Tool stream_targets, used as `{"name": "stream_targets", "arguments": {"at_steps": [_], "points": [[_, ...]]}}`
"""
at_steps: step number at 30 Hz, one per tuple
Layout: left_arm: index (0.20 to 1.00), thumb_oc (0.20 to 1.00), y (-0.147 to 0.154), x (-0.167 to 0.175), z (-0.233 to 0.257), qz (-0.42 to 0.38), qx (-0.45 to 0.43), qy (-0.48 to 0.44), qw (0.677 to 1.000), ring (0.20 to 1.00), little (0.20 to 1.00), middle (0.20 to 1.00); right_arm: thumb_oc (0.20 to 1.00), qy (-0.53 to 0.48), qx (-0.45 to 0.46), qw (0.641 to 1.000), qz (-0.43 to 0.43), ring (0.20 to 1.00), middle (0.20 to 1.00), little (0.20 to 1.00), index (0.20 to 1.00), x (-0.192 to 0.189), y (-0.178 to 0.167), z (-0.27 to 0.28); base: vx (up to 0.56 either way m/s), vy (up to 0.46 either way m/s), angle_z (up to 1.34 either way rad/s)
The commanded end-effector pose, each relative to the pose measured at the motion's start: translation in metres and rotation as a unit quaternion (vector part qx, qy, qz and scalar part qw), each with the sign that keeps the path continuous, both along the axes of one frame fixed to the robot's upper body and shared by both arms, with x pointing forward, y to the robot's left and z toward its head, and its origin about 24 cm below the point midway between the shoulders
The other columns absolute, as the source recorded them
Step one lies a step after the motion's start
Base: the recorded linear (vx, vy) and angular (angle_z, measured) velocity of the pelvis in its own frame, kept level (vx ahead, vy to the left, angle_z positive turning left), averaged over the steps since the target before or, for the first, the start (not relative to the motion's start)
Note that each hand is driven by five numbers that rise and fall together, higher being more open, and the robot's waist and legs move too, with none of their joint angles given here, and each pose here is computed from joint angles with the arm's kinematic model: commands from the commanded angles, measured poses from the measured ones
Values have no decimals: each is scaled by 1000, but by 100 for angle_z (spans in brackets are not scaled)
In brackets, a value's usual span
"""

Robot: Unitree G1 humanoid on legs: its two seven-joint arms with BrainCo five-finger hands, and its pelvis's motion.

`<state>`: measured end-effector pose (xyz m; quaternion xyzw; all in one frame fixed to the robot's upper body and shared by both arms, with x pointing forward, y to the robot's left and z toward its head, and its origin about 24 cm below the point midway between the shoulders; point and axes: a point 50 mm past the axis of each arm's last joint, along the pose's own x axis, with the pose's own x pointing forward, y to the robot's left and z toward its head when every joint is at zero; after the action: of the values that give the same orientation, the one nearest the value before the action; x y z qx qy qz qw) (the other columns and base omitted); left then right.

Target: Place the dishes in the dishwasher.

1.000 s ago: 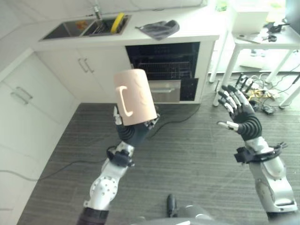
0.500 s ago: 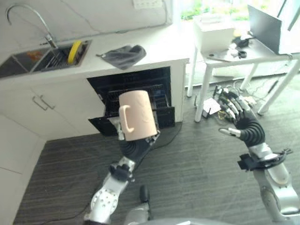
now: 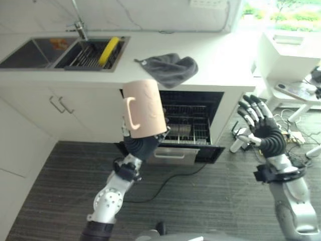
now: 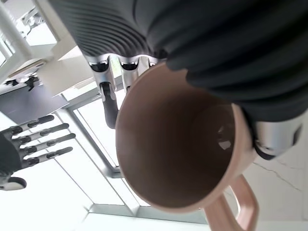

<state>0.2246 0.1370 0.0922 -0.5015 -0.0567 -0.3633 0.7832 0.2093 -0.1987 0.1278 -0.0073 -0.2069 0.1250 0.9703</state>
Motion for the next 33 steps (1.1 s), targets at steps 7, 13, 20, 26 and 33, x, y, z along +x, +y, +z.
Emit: {"name": "stream_targets", "arguments": {"at_steps": [7, 13, 20, 26, 33], "points": [[200, 200, -3, -4, 27, -7, -22, -65, 998, 200, 200, 200, 1000, -54, -3, 998, -21, 1000, 1000, 1000, 1000, 9, -7, 22, 164, -254, 38], [200, 200, 1, -3, 27, 3, -24, -69, 997, 200, 200, 200, 1000, -53, 4, 998, -17, 1000, 1000, 1000, 1000, 9, -4, 20, 2, -339, 4], [200, 200, -1, -9, 25, -15, -39, -83, 996, 200, 200, 200, 1000, -68, -16, 997, -32, 1000, 1000, 1000, 1000, 12, -12, 27, 28, 108, 2], [200, 200, -4, -11, 21, -17, -62, -104, 993, 200, 200, 200, 1000, -70, -43, 996, -27, 1000, 1000, 1000, 1000, 10, -25, 37, 134, 435, -18], [200, 200, -8, -2, 33, -40, -46, -118, 991, 200, 200, 200, 1000, -77, -24, 995, -53, 1000, 1000, 1000, 1000, 9, -28, 39, 105, 622, -3]]}}
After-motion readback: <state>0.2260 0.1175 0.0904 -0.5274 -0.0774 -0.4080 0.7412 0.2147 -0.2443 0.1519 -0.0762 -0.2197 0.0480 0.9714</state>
